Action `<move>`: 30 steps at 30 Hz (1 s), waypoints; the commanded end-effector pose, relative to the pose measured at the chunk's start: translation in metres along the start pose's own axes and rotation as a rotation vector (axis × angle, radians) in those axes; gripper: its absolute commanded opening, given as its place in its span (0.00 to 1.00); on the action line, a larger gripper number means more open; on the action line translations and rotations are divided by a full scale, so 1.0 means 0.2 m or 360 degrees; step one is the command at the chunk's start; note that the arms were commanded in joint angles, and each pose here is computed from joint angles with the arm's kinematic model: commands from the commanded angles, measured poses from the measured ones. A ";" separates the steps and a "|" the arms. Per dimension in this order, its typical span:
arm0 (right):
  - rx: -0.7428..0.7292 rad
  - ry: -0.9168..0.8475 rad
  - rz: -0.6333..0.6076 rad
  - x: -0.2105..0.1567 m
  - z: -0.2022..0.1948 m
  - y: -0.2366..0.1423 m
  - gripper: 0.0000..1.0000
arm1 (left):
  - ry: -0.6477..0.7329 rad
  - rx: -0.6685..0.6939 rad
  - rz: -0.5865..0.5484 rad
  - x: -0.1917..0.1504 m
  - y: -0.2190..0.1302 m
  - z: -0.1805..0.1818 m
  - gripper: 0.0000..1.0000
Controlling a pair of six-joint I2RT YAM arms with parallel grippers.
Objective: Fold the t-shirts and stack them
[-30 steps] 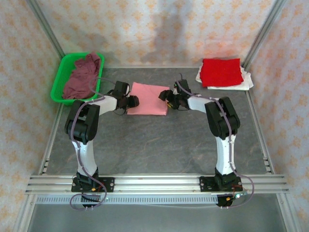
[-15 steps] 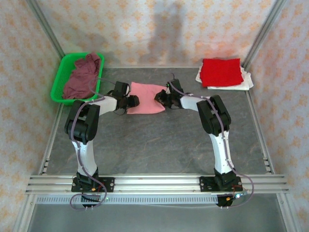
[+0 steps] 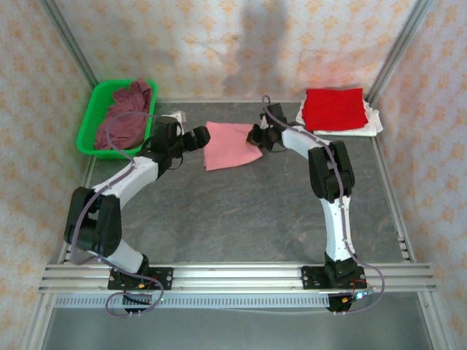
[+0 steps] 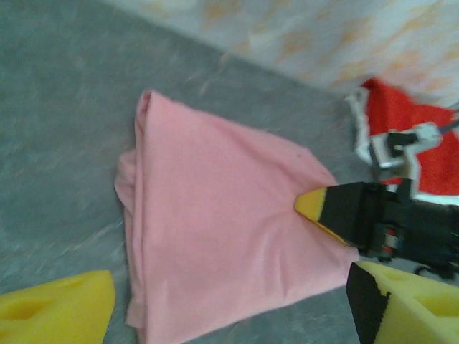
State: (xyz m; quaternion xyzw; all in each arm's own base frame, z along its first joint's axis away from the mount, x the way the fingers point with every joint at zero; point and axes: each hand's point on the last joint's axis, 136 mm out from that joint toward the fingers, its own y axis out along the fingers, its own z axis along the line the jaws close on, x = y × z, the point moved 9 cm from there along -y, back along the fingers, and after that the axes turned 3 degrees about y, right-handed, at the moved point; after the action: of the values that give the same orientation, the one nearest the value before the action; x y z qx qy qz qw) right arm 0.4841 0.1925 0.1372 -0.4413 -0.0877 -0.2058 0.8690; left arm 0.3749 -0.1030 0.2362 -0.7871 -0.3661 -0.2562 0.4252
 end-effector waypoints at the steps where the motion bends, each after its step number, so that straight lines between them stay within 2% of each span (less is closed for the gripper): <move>1: -0.0176 -0.0240 -0.0081 0.19 -0.03 -0.27 0.00 | 0.0093 -0.0092 -0.0031 -0.01 -0.02 -0.07 0.86; 6: -0.0181 -0.0494 -0.0130 0.41 -0.09 -0.49 0.00 | 0.0119 -0.0133 -0.0003 -0.01 -0.03 -0.12 0.85; 12: -0.0470 -0.0942 -0.0202 0.61 -0.10 -0.63 0.00 | 0.0122 -0.0140 0.0026 -0.02 -0.02 -0.12 0.86; 15: -0.0620 -0.1053 -0.0285 0.71 -0.12 -0.67 0.00 | 0.0122 -0.0129 0.0051 -0.03 -0.01 -0.12 0.86; 22: -0.0792 -0.1007 -0.0502 0.86 -0.24 -0.82 0.00 | 0.0134 -0.0123 0.0104 -0.06 -0.03 -0.12 0.86; 30: -0.0833 -0.0851 -0.0671 0.97 -0.40 -0.95 0.00 | 0.0137 -0.0123 0.0133 -0.06 -0.03 -0.12 0.87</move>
State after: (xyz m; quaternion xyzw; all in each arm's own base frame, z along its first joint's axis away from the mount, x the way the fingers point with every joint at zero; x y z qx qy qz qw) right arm 0.5697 -0.0067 0.2692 -0.6612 -0.3300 -0.2170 0.6379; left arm 0.3623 -0.1209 0.2388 -0.8008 -0.3215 -0.2777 0.4222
